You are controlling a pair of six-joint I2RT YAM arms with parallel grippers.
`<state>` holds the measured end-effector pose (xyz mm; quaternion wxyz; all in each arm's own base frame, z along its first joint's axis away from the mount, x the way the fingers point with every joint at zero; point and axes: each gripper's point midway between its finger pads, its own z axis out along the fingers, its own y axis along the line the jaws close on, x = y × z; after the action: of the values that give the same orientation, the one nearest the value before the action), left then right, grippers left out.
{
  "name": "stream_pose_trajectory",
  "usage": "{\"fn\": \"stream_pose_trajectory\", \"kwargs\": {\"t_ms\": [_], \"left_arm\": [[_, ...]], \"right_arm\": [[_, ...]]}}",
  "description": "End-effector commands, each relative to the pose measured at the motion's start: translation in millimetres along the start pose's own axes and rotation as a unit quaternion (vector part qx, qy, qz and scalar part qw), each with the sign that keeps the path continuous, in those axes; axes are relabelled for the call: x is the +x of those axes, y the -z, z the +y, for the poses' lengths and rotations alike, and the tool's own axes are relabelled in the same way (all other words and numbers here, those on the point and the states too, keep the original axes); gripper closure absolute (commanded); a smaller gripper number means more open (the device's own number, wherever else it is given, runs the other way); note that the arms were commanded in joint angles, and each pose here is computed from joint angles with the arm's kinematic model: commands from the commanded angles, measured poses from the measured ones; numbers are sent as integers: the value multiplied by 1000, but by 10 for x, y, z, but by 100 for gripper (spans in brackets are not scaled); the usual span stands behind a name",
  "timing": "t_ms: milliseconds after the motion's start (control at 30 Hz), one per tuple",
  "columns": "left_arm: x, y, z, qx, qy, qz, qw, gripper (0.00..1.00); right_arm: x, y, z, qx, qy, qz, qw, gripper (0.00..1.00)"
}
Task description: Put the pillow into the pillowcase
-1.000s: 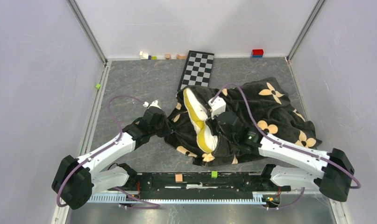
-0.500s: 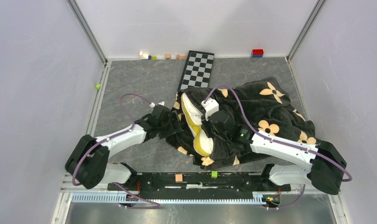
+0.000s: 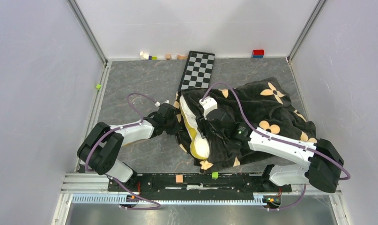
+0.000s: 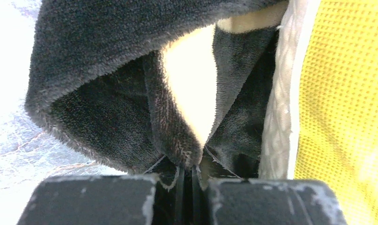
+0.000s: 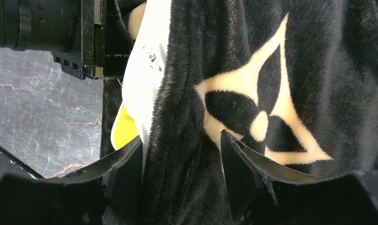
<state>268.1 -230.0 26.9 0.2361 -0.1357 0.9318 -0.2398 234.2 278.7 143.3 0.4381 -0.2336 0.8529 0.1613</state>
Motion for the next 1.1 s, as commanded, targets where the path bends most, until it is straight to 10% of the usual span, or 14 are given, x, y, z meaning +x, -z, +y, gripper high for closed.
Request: {"fn": "stream_pose_trajectory", "kwargs": {"t_ms": [0,767,1067], "left_arm": [[-197,76,-249,34,-6,-28,999,97],[-351,315,-422,49,-28,-49,997,98],[-434,557,-419,43,-54,-69,995,98]], "right_arm": [[-235,51,25,0,-11,-24,1000,35],[-191,-16,216,22,14,15,1000,33],[-311,82,-78,74,-11,-11,997,73]]}}
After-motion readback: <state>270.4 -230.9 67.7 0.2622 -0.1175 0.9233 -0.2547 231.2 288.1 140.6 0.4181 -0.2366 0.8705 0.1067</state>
